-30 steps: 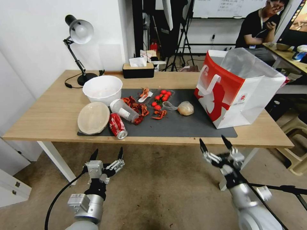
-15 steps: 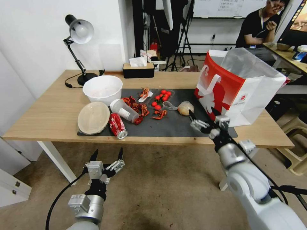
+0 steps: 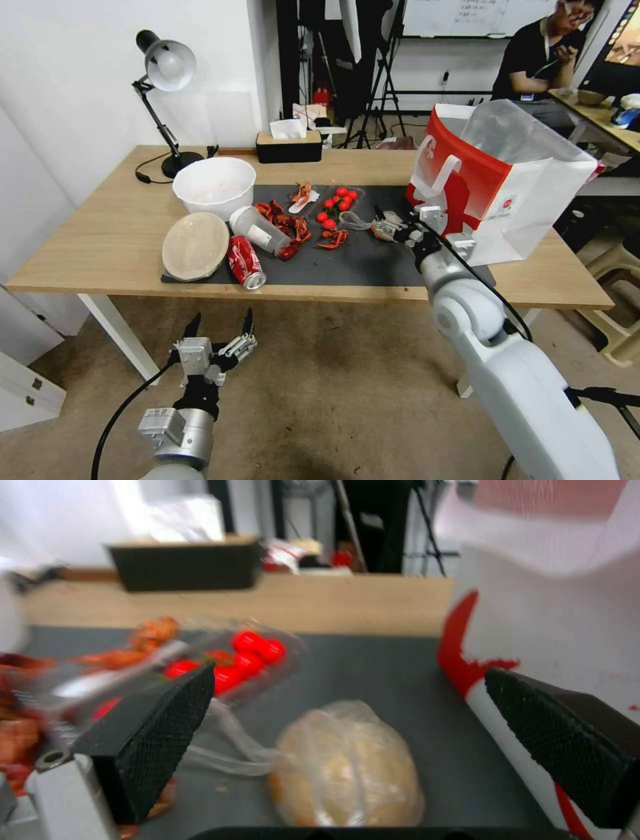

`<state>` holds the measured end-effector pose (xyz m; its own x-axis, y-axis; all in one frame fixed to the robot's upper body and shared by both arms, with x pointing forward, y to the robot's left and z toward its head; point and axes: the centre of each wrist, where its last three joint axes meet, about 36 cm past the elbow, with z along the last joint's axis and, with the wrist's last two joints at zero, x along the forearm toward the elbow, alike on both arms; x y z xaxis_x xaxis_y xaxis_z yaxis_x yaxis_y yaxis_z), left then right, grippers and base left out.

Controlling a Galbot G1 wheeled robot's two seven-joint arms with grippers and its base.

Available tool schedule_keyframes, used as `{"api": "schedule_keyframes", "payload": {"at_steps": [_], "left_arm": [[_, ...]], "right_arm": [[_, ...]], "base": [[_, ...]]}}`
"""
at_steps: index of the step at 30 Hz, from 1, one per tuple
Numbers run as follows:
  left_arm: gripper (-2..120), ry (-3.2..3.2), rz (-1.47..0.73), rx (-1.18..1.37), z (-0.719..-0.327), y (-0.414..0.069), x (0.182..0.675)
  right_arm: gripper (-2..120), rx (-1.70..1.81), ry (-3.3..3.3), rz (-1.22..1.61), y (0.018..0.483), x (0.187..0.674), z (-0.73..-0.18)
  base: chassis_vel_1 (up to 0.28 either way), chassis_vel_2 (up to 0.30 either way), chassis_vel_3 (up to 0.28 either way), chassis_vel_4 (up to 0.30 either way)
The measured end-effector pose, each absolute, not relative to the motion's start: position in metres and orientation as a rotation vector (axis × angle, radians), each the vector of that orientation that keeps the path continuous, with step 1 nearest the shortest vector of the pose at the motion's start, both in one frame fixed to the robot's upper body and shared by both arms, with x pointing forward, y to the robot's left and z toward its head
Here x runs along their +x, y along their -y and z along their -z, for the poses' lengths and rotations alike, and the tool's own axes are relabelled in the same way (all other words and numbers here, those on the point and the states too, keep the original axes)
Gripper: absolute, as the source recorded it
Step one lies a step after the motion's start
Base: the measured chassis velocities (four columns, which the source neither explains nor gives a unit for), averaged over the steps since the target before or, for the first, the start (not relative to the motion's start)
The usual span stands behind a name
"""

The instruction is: Pick up the trash from the table and place it into the takeout bag.

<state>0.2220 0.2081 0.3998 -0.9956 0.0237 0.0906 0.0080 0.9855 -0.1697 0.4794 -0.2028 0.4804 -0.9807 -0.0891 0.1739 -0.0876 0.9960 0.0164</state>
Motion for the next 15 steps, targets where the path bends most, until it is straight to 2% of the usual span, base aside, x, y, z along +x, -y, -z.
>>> {"api": "schedule_keyframes", "payload": {"at_steps": [8,15], "left_arm": [[100,3.030,-0.263,-0.020,-0.396,-0.207,0.223],[100,3.033,-0.265,-0.019,-0.394,-0.207,0.223]], "right_arm": [[100,0.070,2.900,0.034,0.202,0.510,-0.469],[100,0.081,2.850,0.059,0.204,0.517,-0.468]], "base": [[0.000,0.000,0.000,0.000],[0.000,0.000,0.000,0.000]]}}
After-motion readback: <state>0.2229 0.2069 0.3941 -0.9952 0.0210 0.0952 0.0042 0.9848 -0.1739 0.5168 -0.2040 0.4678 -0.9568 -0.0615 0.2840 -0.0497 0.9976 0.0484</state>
